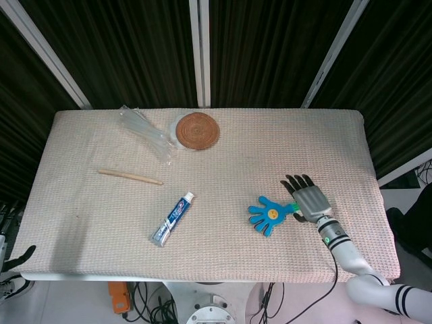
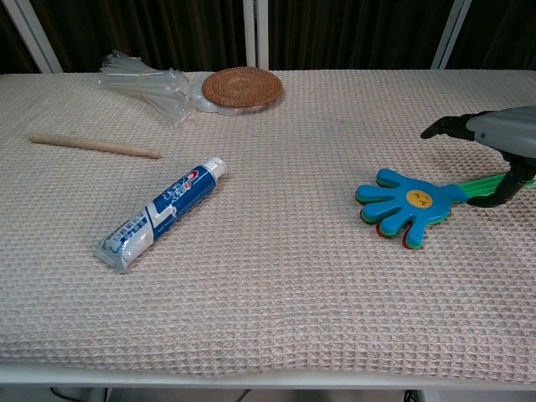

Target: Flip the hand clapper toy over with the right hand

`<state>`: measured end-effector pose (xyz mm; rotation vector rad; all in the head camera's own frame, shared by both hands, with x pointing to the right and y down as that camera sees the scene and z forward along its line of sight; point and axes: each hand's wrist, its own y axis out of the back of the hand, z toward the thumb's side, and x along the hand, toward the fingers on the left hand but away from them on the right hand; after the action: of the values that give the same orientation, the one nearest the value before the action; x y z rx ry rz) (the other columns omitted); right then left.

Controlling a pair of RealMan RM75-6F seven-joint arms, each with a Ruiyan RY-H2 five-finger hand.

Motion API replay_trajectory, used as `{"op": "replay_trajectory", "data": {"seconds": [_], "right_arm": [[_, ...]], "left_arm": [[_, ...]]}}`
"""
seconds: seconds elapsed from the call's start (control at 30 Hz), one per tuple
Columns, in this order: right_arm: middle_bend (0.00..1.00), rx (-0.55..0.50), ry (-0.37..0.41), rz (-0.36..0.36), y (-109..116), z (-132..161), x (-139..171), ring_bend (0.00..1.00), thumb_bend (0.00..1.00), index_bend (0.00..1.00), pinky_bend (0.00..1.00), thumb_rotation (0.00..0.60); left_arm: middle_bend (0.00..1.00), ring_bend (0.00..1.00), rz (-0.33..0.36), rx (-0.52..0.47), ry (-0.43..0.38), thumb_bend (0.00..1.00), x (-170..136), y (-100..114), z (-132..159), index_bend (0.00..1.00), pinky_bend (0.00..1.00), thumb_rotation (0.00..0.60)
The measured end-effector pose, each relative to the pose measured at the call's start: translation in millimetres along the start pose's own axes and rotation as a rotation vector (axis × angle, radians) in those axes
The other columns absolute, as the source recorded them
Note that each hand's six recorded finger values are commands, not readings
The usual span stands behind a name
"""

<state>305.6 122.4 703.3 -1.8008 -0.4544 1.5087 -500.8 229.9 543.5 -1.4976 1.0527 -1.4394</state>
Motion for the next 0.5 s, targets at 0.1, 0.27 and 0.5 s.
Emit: {"op": "replay_trajectory", "data": {"seconds": [0.1,0.27,0.5], "right_arm": [[0.0,0.004,0.005,0.005,-4.6,6.4,-2.7,0.0,0.18,0.18,0.0,0.6],[0.0,0.008,0.002,0.008,-9.4,9.3,-3.9,0.0,0.18,0.24,0.0,0.6],[0.0,0.003,-0.007,0.001,-10.3,6.8,-3.6,0.0,0.18,0.31,0.0,0.6]], "left_arm": [[0.03,0.0,0.001,0.001,0.004,0.19,-1.1,0.7,-1.9,0.11,0.09,0.6],[0.03,0.0,0.0,-0.001,0.006,0.19,-2.5,0.4,-3.3,0.11,0.09,0.6],[0.03,0.0,0.0,-0.001,0.005,0.19,-2.3,0.1,-3.7,0.11,0.09,0.6]]}}
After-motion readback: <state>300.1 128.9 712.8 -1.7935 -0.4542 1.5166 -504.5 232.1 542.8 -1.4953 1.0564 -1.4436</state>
